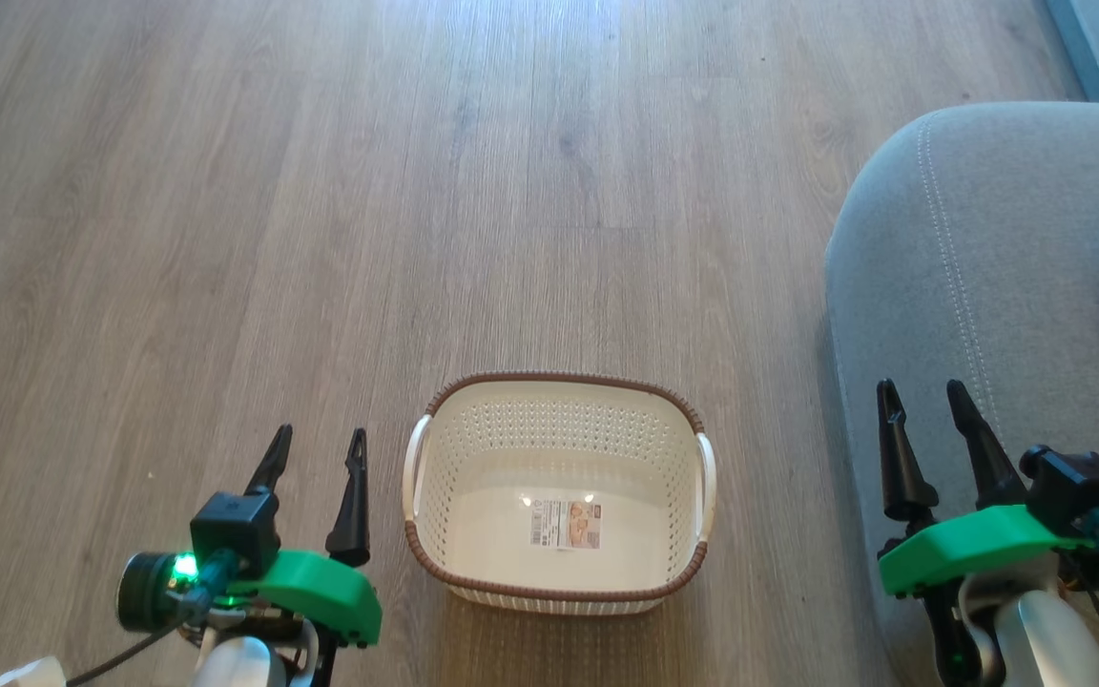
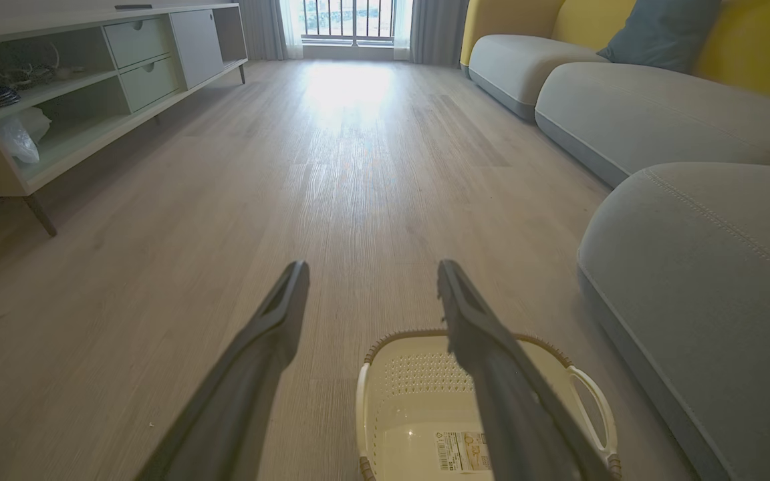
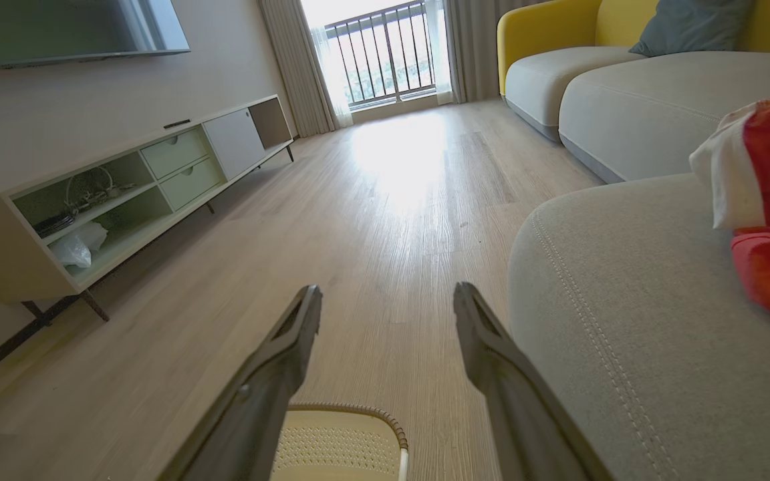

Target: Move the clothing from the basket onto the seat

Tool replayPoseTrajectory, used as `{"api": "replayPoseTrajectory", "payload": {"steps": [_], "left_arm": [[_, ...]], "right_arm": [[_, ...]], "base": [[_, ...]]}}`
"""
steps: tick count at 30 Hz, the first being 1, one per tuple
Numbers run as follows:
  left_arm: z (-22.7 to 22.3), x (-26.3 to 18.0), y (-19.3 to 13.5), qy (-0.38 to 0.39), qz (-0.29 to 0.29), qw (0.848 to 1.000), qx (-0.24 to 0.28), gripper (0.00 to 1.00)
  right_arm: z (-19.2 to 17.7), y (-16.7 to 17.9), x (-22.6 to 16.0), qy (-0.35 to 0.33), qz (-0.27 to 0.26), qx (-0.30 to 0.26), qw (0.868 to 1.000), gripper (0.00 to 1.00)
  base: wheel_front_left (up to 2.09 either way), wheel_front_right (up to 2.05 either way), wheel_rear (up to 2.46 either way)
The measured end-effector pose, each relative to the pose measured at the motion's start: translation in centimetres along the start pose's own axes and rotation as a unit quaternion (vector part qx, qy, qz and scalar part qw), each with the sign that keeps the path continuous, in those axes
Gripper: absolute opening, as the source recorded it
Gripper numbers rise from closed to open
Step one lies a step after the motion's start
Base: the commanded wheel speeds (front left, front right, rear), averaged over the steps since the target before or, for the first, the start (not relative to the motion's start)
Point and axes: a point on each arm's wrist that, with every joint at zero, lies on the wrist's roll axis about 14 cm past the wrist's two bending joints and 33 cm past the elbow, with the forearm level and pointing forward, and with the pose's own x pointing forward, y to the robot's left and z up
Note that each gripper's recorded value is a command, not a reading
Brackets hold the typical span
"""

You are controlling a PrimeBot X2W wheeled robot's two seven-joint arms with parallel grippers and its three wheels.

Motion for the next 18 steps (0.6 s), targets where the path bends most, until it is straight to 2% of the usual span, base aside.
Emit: {"api": "replayPoseTrajectory", "payload": {"steps": [18], "left_arm": [[-0.38, 0.39, -0.37, 0.006, -0.008, 1.000, -0.015, 1.00]], "right_arm": [[-0.33, -0.69, 0.06, 0.004, -0.011, 0.003, 1.000, 1.00]], "base": [[0.00, 0.00, 0.00]]}}
